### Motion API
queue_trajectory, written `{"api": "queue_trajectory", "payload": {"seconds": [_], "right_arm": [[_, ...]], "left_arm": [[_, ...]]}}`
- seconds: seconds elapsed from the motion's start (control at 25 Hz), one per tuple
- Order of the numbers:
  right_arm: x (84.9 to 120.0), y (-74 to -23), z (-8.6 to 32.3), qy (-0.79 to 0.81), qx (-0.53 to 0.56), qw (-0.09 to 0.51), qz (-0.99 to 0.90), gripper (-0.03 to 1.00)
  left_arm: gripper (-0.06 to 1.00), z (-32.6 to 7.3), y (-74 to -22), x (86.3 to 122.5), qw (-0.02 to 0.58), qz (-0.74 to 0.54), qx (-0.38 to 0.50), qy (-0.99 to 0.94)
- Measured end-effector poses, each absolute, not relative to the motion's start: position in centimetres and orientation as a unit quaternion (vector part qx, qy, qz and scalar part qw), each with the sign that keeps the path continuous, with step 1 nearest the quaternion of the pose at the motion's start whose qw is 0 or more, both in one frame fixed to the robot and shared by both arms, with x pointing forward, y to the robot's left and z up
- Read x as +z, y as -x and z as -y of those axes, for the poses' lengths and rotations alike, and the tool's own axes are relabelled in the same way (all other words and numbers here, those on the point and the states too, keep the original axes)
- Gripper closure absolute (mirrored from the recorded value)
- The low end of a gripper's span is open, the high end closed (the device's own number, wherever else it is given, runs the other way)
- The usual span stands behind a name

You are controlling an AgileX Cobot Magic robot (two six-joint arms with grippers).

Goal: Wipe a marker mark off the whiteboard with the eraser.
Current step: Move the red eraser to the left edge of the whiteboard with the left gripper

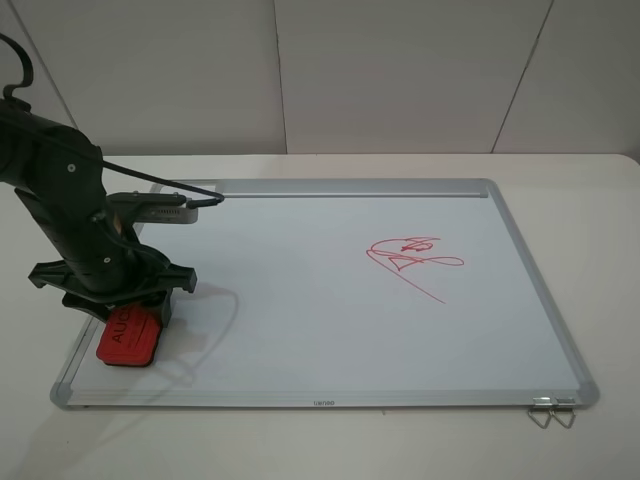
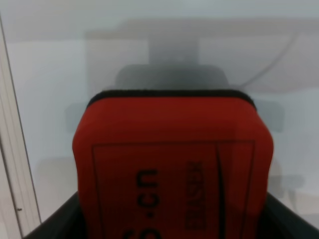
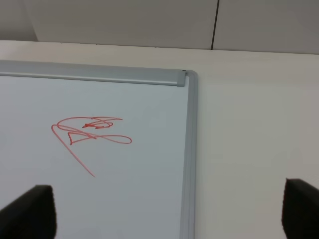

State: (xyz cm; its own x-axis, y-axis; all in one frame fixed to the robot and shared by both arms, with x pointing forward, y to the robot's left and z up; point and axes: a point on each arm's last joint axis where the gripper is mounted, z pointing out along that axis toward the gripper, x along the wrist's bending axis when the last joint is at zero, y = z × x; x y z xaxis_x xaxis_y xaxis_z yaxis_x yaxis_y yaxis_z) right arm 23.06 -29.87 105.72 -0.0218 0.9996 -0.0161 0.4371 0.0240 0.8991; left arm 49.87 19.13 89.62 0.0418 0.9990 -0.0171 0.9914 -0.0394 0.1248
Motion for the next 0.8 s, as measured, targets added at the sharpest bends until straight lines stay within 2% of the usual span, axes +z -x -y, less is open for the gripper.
{"api": "queue_trajectory", "payload": {"seconds": [0.52,0.68,0.8], "right_arm": [[105.72,-23.06,29.87,-0.59,0.374,0.376,-0.609,0.14],[105.72,-23.06,29.87,-0.59,0.374,0.376,-0.609,0.14],[105.72,-23.06,29.87,-0.59,0.374,0.376,-0.609,0.14]], "left_arm": [[0.37,-19.56,-50.18,89.36,0.073,-0.698,0.047,-0.711],[0.29,-19.54,-50.21,89.37,0.074,-0.698,0.047,-0.711],[0.27,-19.54,-50.21,89.37,0.074,-0.698,0.047,-0.711]]}}
